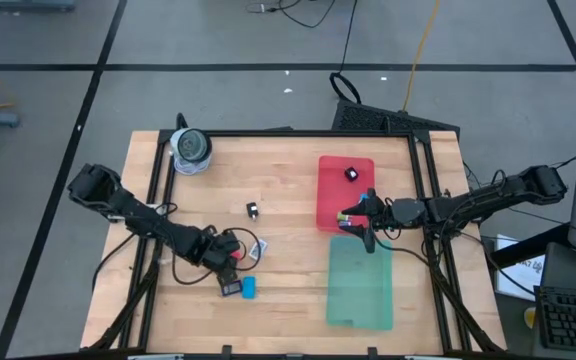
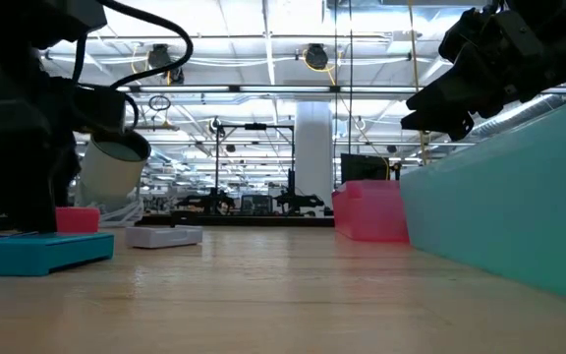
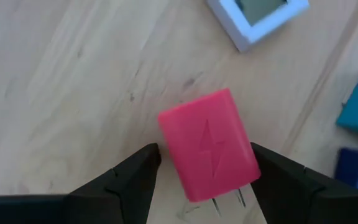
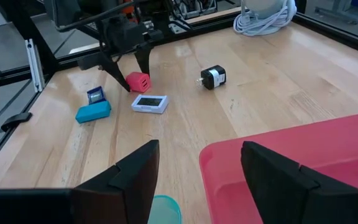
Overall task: Pick & Place Office items
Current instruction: Put the pink charger adapter into the red bin
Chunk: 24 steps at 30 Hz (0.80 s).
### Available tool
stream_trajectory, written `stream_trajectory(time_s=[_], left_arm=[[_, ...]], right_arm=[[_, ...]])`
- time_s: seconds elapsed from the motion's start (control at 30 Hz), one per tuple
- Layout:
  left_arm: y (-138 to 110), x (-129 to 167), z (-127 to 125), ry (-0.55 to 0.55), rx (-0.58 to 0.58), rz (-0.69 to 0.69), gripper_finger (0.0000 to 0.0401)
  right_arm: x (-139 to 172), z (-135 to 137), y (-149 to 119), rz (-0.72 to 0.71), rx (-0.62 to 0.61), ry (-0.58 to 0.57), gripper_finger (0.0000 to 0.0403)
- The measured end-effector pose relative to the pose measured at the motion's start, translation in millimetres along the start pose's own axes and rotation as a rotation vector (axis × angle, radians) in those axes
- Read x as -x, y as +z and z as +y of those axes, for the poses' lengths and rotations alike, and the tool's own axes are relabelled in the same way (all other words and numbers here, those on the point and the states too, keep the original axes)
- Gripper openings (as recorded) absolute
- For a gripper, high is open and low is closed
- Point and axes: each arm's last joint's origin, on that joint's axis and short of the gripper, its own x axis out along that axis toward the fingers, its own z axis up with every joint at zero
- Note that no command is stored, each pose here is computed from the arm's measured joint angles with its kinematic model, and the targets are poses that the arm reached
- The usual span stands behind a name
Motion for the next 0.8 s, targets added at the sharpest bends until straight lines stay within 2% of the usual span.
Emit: stream_trajectory(time_s=[0.17, 0.3, 0.4, 0.57, 0.7, 0.8], left_arm=[[0.2, -0.5, 0.8, 0.017, -0.151, -0.015, 0.0243], [1.2, -1.0, 2.3, 0.061, -0.175, -0.055, 0.0243], [1.7, -1.4, 3.7, 0.088, -0.122, -0.078, 0.0243], [1.6, -1.7, 4.6, 0.090, 0.053, -0.088, 0.0243], [2.0, -1.9, 5.5, 0.090, 0.131, -0.086, 0.0243], [4.0, -2.4, 8.1, 0.089, 0.255, -0.080, 0.0243]], right_arm=[[0.0, 0.0, 0.0, 0.000, 0.000, 0.000, 0.0215], [0.0, 0.0, 0.0, 0.000, 0.000, 0.000, 0.0213], [0.0, 0.0, 0.0, 0.000, 0.000, 0.000, 0.0215], [0.0, 0.0, 0.0, 0.000, 0.000, 0.000, 0.0216], [0.0, 0.0, 0.0, 0.000, 0.000, 0.000, 0.0213], [0.0, 0.0, 0.0, 0.000, 0.000, 0.000, 0.0213]])
